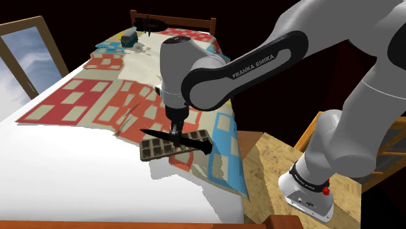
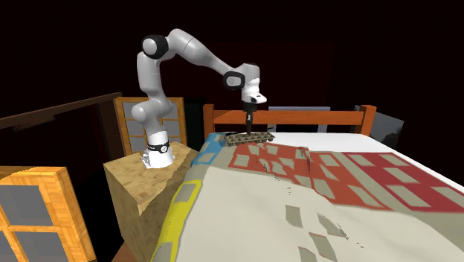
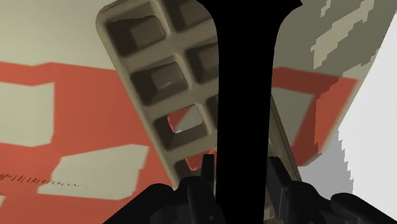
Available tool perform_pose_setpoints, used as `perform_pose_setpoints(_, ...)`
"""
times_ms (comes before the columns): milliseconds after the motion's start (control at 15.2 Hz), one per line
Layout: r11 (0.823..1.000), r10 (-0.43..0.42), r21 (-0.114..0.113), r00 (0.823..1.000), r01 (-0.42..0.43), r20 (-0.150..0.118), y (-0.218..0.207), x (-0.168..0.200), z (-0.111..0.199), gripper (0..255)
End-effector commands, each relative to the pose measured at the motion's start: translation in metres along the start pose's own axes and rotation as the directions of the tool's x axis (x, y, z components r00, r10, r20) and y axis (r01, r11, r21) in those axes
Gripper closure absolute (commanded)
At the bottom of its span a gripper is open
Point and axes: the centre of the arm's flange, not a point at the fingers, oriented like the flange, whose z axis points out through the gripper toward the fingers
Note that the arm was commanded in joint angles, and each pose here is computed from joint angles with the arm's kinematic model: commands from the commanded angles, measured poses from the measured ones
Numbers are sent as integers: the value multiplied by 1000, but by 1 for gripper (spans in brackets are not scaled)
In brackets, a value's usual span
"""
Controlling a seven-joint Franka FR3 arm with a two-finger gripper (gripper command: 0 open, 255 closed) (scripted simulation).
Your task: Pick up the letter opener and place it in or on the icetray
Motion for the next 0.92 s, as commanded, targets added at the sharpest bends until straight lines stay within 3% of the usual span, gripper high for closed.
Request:
perform_pose_setpoints(0, 1000, 0, 0, 1000, 0, 0, 0, 1, 11, 255)
perform_pose_setpoints(594, 1000, 0, 0, 1000, 0, 0, 1, 1, 22, 255)
perform_pose_setpoints(660, 1000, 0, 0, 1000, 0, 0, 1, 1, 21, 0)
perform_pose_setpoints(858, 1000, 0, 0, 1000, 0, 0, 0, 1, 20, 0)
